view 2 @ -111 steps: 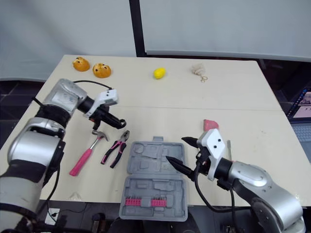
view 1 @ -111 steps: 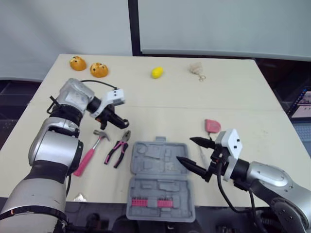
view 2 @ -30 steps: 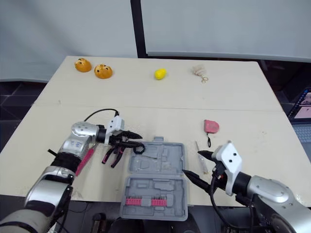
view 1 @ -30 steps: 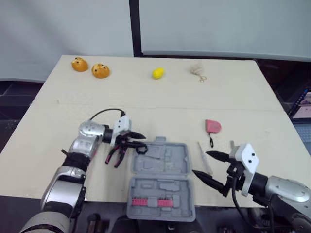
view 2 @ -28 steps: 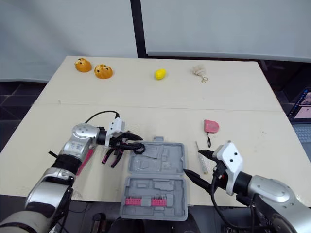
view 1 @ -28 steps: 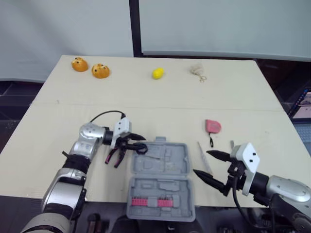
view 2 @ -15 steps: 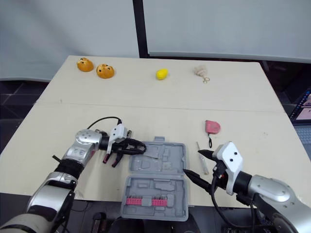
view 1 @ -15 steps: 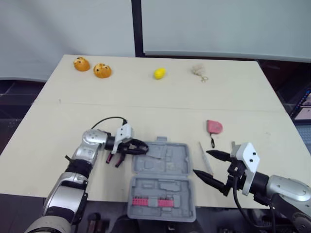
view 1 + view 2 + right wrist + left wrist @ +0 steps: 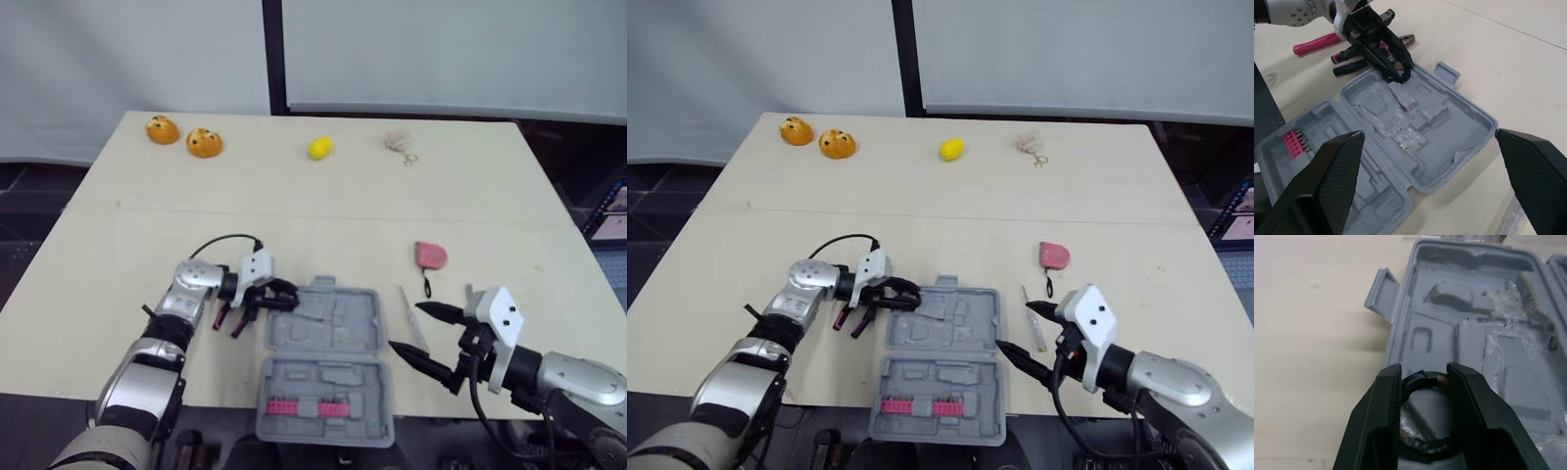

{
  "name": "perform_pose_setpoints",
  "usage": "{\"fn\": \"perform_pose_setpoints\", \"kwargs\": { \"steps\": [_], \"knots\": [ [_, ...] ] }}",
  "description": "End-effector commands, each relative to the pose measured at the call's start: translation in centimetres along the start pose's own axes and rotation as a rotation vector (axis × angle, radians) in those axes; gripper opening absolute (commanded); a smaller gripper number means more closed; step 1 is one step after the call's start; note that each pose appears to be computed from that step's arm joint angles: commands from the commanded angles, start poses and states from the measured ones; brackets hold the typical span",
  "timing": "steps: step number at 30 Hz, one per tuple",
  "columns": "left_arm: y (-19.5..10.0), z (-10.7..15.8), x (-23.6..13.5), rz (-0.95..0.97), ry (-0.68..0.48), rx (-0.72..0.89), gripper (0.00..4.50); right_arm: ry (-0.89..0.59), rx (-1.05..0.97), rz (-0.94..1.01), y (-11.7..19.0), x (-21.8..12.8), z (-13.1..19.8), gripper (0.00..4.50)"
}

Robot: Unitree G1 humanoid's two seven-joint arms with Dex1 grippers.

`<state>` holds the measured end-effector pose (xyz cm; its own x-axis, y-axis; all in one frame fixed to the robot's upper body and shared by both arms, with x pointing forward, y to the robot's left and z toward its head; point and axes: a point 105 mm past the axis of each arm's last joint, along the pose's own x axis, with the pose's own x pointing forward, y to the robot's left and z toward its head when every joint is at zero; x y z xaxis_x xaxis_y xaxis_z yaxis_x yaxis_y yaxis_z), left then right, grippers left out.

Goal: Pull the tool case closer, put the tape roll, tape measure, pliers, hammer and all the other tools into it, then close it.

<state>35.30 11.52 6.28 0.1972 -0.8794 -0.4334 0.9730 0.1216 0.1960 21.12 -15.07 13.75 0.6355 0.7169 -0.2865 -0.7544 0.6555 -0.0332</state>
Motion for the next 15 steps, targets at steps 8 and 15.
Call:
{"fn": "perform_pose_setpoints", "kwargs": {
  "steps": [8,15],
  "knots": [
    [0.36,-0.36,-0.64,0.015,0.04,0.091,1.61,-0.036,-0.015,0.015,0.53,0.0,0.97,4.5],
    [-0.07,-0.46,-0.49,-0.006,0.046,0.119,1.61,-0.034,-0.015,0.01,0.3,-0.03,0.95,4.5]
  ]
}}
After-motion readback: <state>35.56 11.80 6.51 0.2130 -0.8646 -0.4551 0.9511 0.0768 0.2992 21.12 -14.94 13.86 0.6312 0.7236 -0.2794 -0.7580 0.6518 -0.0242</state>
